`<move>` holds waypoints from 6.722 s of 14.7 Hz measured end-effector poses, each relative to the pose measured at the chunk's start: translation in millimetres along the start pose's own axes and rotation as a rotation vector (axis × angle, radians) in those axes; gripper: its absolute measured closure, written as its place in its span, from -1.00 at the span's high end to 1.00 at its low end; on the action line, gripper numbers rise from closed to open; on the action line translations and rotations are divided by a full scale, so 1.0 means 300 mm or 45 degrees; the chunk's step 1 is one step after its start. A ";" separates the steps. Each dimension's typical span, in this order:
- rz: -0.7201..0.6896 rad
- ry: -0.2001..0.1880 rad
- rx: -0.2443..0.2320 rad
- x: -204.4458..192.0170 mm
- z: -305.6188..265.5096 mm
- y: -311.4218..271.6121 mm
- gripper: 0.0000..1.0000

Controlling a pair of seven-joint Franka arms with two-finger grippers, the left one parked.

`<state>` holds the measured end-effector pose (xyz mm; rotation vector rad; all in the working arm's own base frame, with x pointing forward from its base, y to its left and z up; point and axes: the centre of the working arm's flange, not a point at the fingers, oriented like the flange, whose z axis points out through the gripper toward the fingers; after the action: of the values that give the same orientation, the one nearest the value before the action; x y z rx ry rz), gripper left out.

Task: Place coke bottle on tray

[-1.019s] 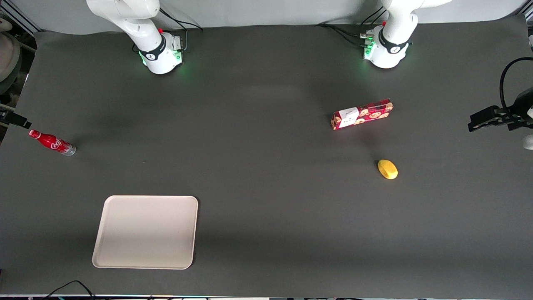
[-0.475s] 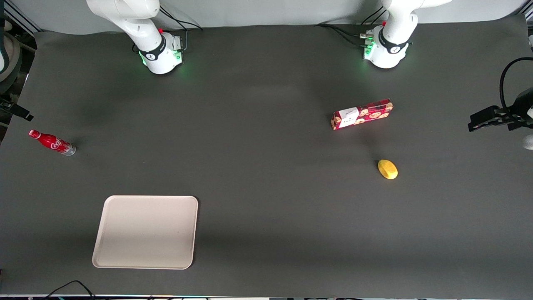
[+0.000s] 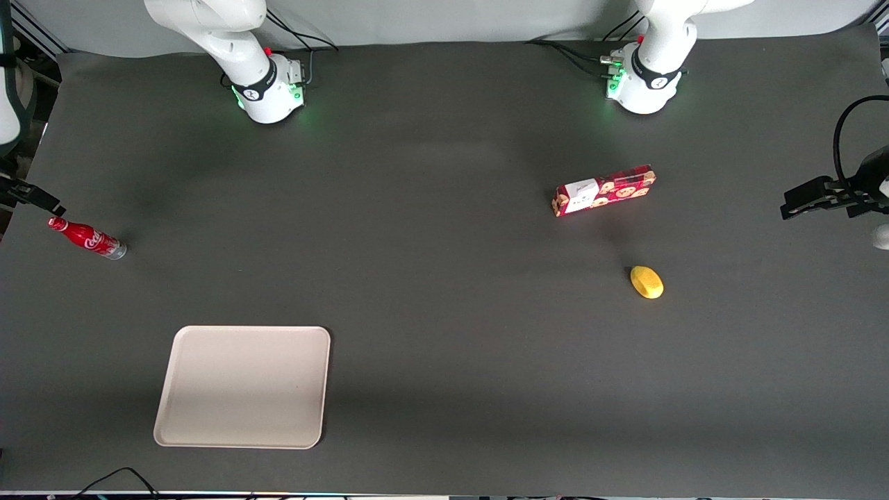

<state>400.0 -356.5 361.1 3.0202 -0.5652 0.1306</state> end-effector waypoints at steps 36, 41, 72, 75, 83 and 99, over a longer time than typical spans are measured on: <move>0.027 -0.068 0.012 0.071 0.130 -0.028 -0.37; -0.001 -0.133 0.058 0.130 0.037 -0.048 -0.37; -0.114 0.049 0.178 0.567 -0.312 -0.810 -0.37; -0.055 0.088 0.197 0.599 -0.186 -0.971 -0.37; -0.069 0.073 0.137 0.608 0.106 -1.131 -0.37; -0.067 0.079 0.116 0.614 0.103 -1.125 0.92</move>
<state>695.8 -111.0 331.3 3.1032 -0.4873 0.2524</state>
